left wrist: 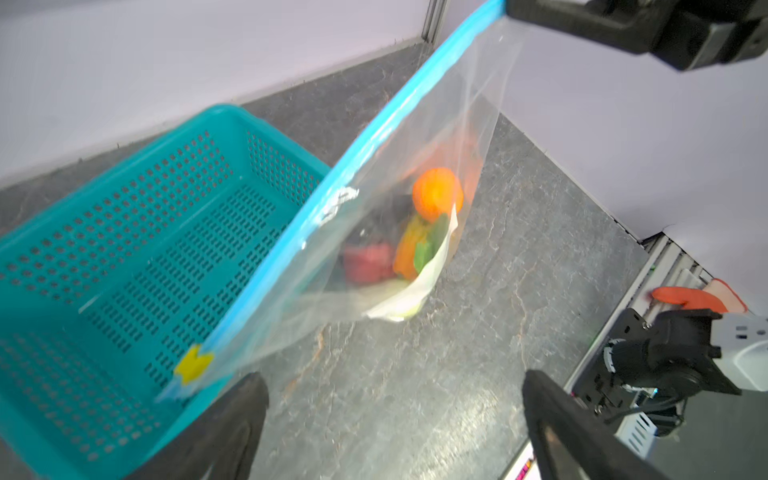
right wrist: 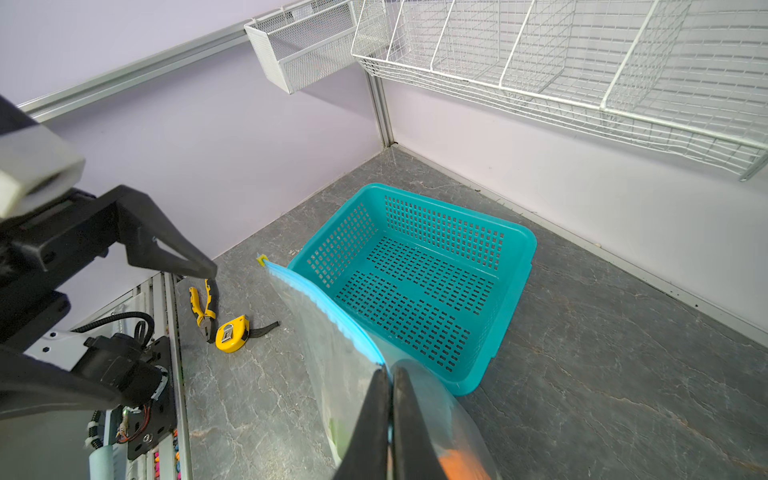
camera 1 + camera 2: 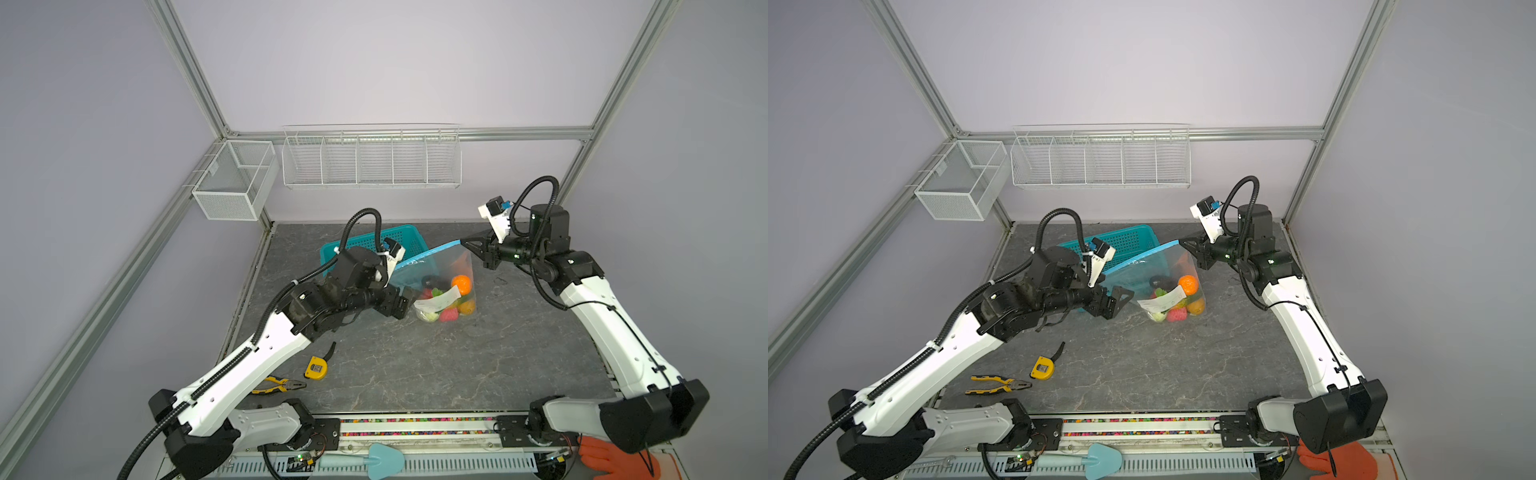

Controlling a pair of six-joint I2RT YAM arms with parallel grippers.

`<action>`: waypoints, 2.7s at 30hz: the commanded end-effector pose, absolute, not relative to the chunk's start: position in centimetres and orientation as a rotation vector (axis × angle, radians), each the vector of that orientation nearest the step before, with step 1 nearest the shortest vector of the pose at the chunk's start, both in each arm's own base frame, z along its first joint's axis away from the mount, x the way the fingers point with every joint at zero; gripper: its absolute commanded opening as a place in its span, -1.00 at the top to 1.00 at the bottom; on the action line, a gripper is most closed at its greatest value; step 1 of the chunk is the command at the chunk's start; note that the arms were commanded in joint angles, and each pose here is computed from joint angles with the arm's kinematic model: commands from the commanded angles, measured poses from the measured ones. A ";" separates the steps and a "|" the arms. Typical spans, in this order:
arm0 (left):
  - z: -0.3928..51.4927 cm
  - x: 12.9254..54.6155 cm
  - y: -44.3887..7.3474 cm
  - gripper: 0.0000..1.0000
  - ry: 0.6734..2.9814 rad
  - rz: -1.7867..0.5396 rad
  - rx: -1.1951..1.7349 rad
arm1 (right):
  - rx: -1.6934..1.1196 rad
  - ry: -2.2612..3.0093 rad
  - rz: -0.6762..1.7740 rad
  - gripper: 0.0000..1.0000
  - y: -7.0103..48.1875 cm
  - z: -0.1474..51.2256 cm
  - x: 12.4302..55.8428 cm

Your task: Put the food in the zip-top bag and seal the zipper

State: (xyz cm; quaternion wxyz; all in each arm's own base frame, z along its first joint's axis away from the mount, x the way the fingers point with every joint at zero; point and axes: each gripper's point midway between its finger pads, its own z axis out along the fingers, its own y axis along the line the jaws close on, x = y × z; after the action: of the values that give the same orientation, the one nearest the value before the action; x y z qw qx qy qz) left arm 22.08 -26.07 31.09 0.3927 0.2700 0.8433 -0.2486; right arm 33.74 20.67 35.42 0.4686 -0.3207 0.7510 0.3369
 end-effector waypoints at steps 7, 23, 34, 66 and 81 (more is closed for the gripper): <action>25.6 21.4 -19.0 -0.61 2.275 -0.559 0.212 | -0.790 1.810 0.808 0.87 19.9 35.9 33.3; 13.1 28.4 -20.7 -0.23 2.408 -0.536 -0.019 | -0.776 1.799 0.816 0.87 19.6 36.4 33.2; 9.2 33.8 -21.2 -0.07 2.439 -0.463 -0.071 | -0.765 1.796 0.810 0.87 19.5 36.8 33.3; 10.9 41.1 -19.7 -0.10 2.441 -0.430 -0.064 | -0.752 1.825 0.793 0.87 20.1 35.9 34.6; 29.6 33.8 -21.7 -0.65 2.096 -0.785 0.334 | -0.805 1.796 0.835 0.87 20.9 35.5 34.5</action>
State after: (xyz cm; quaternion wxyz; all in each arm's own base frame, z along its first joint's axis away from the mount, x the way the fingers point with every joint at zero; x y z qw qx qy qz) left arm 35.01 -20.94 27.62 0.4270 0.0857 0.8526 -0.2889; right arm 34.75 20.17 35.06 0.4765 -0.3108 0.7532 0.3302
